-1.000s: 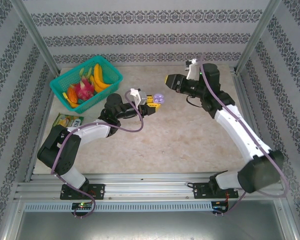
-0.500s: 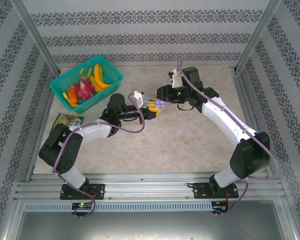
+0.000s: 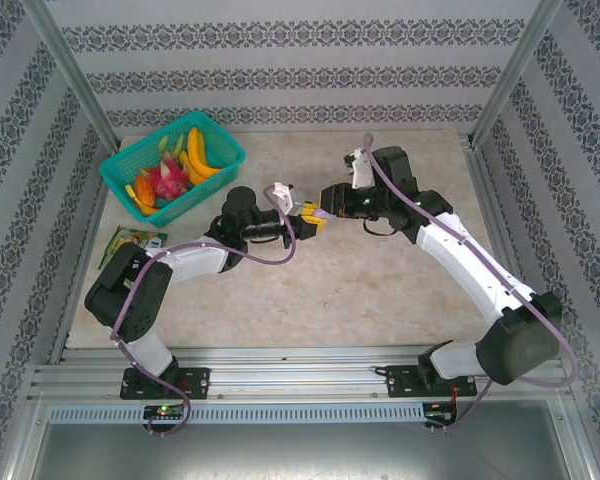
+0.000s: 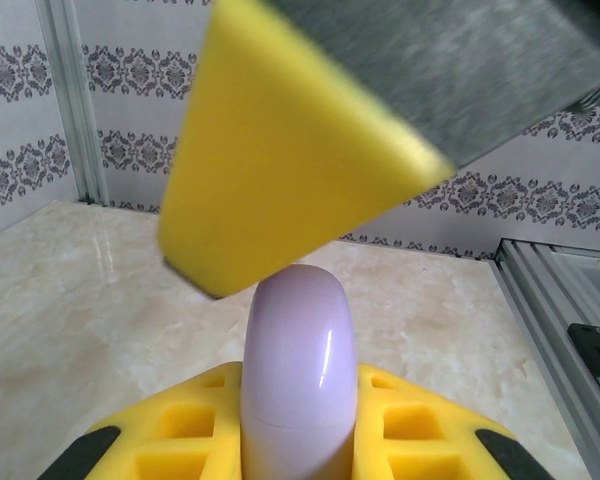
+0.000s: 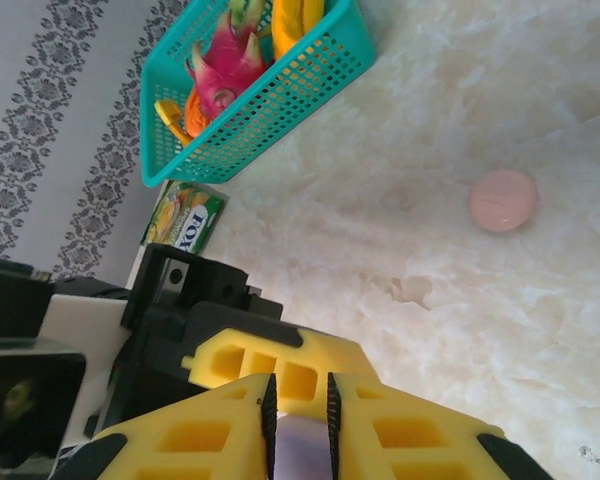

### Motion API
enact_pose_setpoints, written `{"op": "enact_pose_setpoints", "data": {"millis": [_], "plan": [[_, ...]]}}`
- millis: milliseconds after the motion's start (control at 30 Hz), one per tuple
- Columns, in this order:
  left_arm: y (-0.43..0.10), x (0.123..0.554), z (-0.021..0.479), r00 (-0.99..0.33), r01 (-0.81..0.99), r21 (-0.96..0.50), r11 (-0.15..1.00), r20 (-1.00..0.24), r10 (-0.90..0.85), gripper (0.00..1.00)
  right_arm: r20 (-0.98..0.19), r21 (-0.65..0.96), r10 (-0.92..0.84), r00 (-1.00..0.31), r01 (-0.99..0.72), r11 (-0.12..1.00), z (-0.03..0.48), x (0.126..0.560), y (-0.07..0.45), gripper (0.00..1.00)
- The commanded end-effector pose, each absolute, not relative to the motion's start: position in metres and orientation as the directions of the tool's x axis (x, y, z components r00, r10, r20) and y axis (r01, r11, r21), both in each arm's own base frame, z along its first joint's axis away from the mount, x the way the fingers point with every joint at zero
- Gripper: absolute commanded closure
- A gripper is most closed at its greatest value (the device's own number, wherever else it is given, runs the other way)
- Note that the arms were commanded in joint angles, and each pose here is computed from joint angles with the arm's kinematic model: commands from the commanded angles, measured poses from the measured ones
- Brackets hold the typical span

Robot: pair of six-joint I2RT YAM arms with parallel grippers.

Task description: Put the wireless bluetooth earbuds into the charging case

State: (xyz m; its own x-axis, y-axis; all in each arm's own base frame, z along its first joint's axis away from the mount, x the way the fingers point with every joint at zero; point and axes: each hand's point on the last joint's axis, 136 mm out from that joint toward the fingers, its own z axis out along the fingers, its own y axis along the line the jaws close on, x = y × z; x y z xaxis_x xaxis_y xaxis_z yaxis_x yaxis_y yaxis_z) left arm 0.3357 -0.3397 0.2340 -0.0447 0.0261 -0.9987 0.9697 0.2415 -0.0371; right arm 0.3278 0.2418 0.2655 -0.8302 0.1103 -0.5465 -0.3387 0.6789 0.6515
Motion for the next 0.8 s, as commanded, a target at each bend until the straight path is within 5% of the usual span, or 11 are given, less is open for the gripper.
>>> {"op": "enact_pose_setpoints", "data": {"millis": [0, 267, 500, 767], "plan": [[-0.344, 0.348, 0.253, 0.001, 0.962, -0.002, 0.273, -1.000, -0.013, 1.00, -0.523, 0.659, 0.122, -0.843, -0.310, 0.685, 0.258, 0.316, 0.240, 0.78], [-0.354, 0.382, 0.214, -0.306, 0.893, -0.289, 0.345, -0.952, -0.004, 1.00, -0.522, 0.667, 0.391, -0.758, -0.078, 0.741, 0.253, 0.339, 0.161, 0.73], [-0.375, 0.424, 0.143, -0.772, 0.558, -0.699, 0.448, -0.635, -0.028, 1.00, -0.508, 0.638, 0.461, -0.727, 0.042, 0.769, 0.219, 0.328, 0.126, 0.72], [-0.384, 0.444, 0.084, -0.936, 0.242, -0.800, 0.550, -0.342, -0.086, 1.00, -0.493, 0.615, 0.470, -0.732, 0.088, 0.783, 0.193, 0.318, 0.117, 0.69]]}}
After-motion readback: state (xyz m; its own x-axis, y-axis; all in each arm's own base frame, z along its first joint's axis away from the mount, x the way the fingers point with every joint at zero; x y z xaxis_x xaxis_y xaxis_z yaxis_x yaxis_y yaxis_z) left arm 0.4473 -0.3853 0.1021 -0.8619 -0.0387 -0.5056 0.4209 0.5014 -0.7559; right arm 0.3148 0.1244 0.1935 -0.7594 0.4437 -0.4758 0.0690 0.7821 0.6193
